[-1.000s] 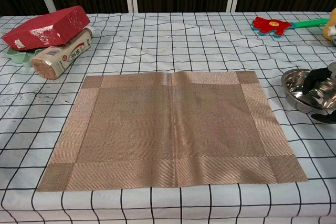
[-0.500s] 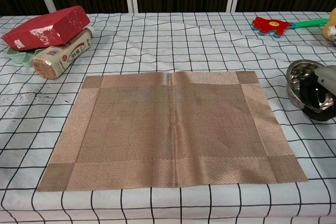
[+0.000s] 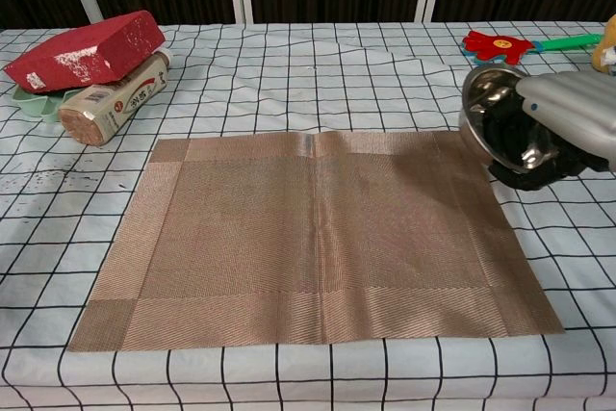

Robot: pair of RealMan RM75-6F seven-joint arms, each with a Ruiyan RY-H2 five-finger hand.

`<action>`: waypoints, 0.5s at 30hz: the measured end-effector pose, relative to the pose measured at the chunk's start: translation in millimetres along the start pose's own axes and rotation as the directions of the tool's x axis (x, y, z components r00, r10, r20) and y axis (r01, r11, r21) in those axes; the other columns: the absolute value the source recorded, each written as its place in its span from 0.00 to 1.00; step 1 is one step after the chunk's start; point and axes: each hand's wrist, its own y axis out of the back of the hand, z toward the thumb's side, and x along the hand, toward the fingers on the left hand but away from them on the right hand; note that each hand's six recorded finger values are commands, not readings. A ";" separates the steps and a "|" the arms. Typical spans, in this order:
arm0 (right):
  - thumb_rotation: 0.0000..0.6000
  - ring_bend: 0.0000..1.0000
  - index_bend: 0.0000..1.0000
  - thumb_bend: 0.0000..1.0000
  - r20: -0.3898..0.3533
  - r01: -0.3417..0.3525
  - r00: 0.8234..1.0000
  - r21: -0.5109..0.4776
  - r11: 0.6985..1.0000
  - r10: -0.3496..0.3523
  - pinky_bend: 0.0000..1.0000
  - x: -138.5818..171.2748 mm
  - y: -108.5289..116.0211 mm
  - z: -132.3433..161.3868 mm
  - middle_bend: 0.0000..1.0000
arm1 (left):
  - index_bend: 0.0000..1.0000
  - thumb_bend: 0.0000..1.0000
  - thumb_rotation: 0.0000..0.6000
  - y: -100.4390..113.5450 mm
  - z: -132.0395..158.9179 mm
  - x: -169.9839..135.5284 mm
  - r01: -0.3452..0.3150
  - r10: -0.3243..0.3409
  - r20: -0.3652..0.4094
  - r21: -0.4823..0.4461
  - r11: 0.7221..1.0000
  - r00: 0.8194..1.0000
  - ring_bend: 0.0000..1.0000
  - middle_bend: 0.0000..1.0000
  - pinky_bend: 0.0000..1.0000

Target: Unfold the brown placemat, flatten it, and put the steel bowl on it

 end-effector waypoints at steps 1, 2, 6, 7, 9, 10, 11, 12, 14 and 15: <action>1.00 0.50 0.77 0.50 -0.027 -0.004 1.000 0.003 1.000 0.004 0.36 -2.0 1.4 9.2 0.64 | 0.03 0.05 1.00 0.8 0.0 0.0 -0.004 0.004 0.000 -0.004 1.000 1.000 0.02 0.01 0.03; 1.00 0.50 0.77 0.50 -0.046 -0.010 0.999 0.007 1.000 0.010 0.36 -3.3 1.5 15.8 0.64 | 0.03 0.05 1.00 1.5 0.0 0.0 -0.008 0.008 0.000 -0.007 1.000 1.000 0.02 0.01 0.03; 1.00 0.50 0.77 0.49 -0.124 -0.044 0.991 0.029 0.999 0.048 0.36 -6.9 -5.0 44.6 0.63 | 0.03 0.05 1.00 3.6 -1.0 0.5 -0.021 0.021 -0.003 -0.017 1.000 1.000 0.02 0.01 0.03; 1.00 0.50 0.77 0.49 -0.145 -0.057 0.987 0.035 0.998 0.061 0.36 -7.6 -8.5 53.8 0.63 | 0.03 0.05 1.00 4.2 -1.5 0.8 -0.024 0.024 -0.004 -0.020 1.000 1.000 0.02 0.01 0.03; 1.00 0.50 0.77 0.48 -0.173 -0.073 0.982 0.040 0.997 0.079 0.36 -8.7 -13.6 67.3 0.63 | 0.03 0.05 1.00 4.6 -2.2 0.7 -0.025 0.024 -0.007 -0.026 0.999 1.000 0.02 0.01 0.03; 1.00 0.50 0.77 0.48 -0.188 -0.080 0.978 0.043 0.996 0.087 0.36 -9.6 -16.7 75.7 0.63 | 0.03 0.05 1.00 5.1 -2.5 0.6 -0.026 0.026 -0.009 -0.031 0.999 1.000 0.02 0.01 0.03; 1.00 0.50 0.77 0.48 -0.199 -0.085 0.976 0.046 0.995 0.093 0.36 -10.5 -19.0 81.7 0.63 | 0.03 0.05 1.00 5.5 -2.7 0.4 -0.027 0.027 -0.011 -0.033 0.999 1.000 0.02 0.01 0.03; 1.00 0.50 0.77 0.48 -0.207 -0.090 0.973 0.048 0.995 0.098 0.36 -11.5 -21.1 87.3 0.63 | 0.03 0.05 1.00 5.8 -2.8 0.2 -0.028 0.028 -0.011 -0.035 0.999 1.000 0.02 0.01 0.03; 1.00 0.50 0.77 0.48 -0.221 -0.099 0.969 0.050 0.994 0.108 0.36 -14.4 -25.6 98.7 0.63 | 0.03 0.05 1.00 6.5 -2.9 -0.1 -0.030 0.030 -0.012 -0.040 0.999 0.999 0.02 0.01 0.03; 1.00 0.50 0.77 0.47 -0.225 -0.103 0.968 0.050 0.993 0.112 0.36 -15.9 -27.4 103.0 0.63 | 0.03 0.05 1.00 6.7 -3.2 -0.1 -0.031 0.030 -0.013 -0.042 0.999 0.999 0.02 0.00 0.03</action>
